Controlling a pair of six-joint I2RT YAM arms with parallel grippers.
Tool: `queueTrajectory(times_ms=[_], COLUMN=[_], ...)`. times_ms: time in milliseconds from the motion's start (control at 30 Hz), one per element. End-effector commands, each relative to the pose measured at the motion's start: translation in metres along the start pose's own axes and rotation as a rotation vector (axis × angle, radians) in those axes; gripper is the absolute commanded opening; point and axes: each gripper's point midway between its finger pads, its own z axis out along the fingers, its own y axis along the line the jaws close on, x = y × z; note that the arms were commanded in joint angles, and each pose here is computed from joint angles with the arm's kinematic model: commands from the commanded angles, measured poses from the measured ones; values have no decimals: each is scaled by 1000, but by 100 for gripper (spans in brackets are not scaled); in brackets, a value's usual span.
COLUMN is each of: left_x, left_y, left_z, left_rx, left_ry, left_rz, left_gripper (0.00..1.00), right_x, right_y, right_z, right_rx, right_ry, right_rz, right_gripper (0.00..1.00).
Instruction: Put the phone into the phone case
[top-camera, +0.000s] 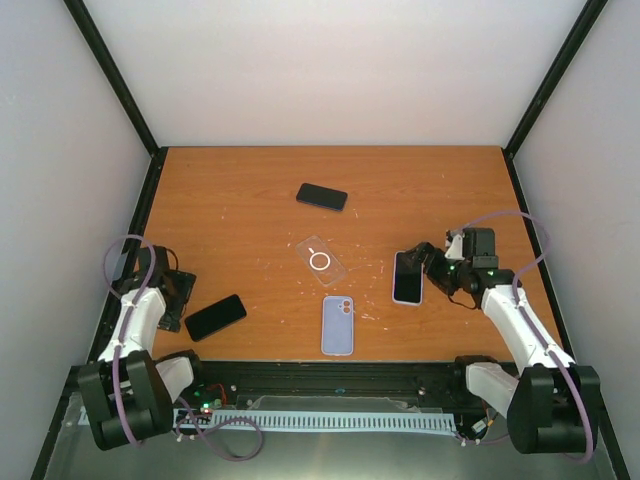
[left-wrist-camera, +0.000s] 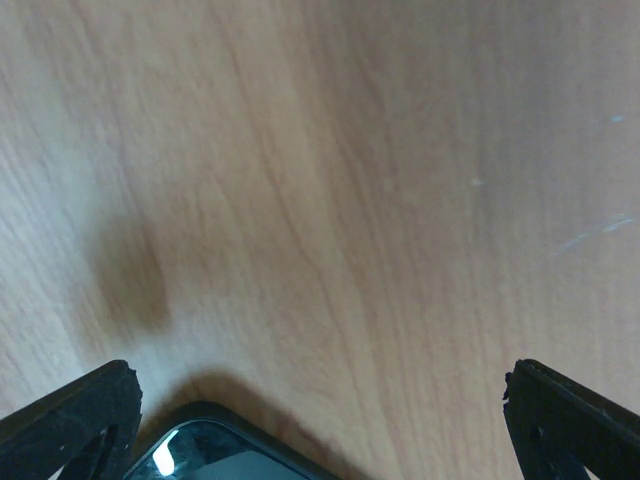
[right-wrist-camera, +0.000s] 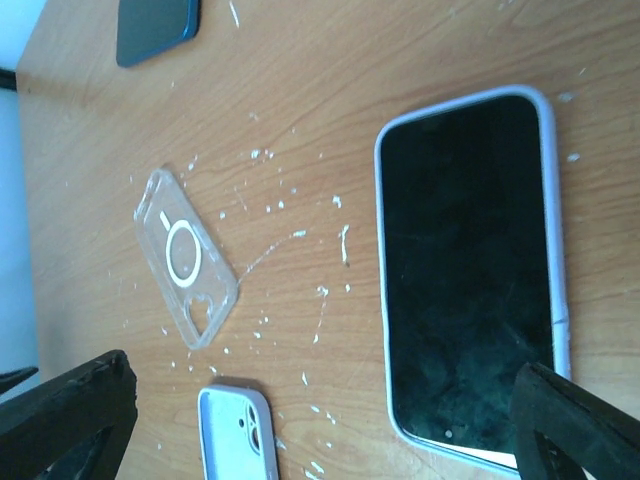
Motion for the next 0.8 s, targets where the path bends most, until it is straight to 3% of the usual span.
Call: queueTrajectory(times_ms=[0, 67, 133, 300, 433, 767], left_x=[7, 11, 14, 20, 28, 58], left_y=[14, 15, 17, 20, 21, 33], left_z=[9, 12, 13, 14, 14, 14], left_rx=[-60, -58, -54, -48, -40, -50], left_ry=[30, 51, 59, 79, 121, 255], left_rz=[-28, -34, -35, -35, -45, -81], left_gripper=[100, 99, 99, 99, 100, 99], right_x=[14, 21, 28, 35, 38, 55], right_y=[2, -3, -7, -21, -38, -89], right_z=[6, 11, 17, 27, 34, 43], right_rx=[-1, 8, -3, 17, 78, 264], right_ry=[21, 31, 43, 52, 51, 58], right_rz=[-13, -5, 8, 39, 60, 121], right_gripper=[98, 93, 80, 34, 5, 3])
